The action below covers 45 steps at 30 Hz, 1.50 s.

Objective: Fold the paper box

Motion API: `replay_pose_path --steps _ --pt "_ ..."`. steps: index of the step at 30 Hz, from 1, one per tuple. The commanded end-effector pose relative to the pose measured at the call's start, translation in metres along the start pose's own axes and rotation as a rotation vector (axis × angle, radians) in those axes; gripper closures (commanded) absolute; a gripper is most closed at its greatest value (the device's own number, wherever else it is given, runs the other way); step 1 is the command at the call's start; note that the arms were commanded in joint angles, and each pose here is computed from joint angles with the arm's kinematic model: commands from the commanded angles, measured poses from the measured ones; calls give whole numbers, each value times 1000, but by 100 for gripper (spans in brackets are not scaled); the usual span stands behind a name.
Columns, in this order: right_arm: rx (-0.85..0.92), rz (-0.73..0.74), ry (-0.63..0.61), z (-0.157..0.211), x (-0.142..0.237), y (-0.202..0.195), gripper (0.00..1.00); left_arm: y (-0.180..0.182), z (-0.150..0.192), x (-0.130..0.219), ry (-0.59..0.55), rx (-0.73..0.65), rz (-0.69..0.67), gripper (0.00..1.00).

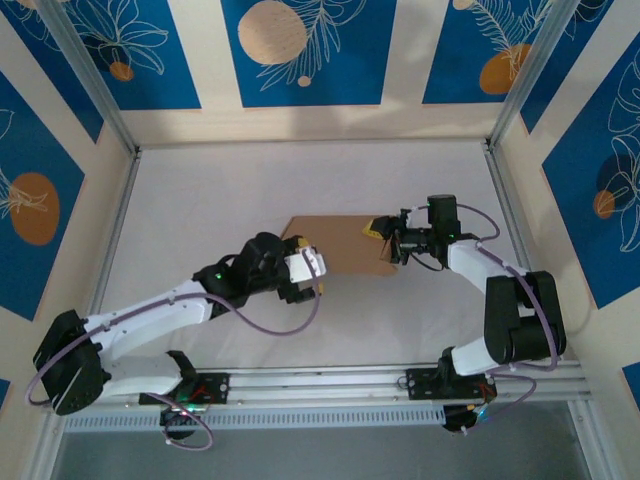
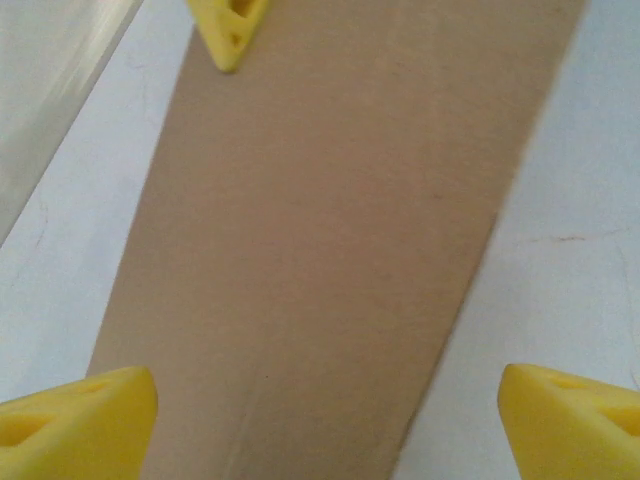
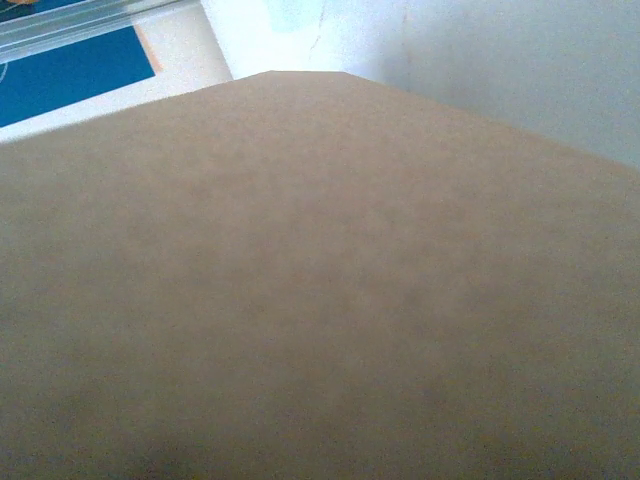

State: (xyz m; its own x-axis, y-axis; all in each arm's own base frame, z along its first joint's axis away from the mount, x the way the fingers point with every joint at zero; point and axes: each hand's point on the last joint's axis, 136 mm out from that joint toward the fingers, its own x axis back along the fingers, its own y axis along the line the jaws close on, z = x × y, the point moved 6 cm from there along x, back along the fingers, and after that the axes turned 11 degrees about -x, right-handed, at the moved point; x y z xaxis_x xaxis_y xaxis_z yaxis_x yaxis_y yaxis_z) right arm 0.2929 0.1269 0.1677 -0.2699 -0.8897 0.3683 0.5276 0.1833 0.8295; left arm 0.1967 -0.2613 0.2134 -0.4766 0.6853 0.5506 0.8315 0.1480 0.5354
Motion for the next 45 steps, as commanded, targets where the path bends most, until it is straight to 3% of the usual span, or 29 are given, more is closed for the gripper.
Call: replay_pose_path --steps 1,5,14,17,22,30,35,40,45 --pt "-21 -39 52 10 3 10 47 1 -1 -10 24 -115 -78 12" --pt "-29 -48 62 13 0 11 47 3 -2 -23 54 -153 -177 14" --pt "-42 -102 76 23 -1 25 46 21 -15 -27 113 -310 -611 16" --pt "-59 -108 78 24 0 27 46 30 -21 -23 143 -373 -733 22" --pt "-72 -110 80 27 1 27 43 34 -25 -22 173 -422 -793 40" --pt "-45 -51 45 42 10 29 24 28 -29 4 206 -441 -583 53" --pt "-29 39 -51 53 28 20 14 30 -37 30 243 -392 -388 52" --pt "25 156 -312 63 74 11 9 28 -46 41 332 -325 -148 51" --pt "143 167 -599 83 126 19 13 22 -54 40 412 -273 56 50"
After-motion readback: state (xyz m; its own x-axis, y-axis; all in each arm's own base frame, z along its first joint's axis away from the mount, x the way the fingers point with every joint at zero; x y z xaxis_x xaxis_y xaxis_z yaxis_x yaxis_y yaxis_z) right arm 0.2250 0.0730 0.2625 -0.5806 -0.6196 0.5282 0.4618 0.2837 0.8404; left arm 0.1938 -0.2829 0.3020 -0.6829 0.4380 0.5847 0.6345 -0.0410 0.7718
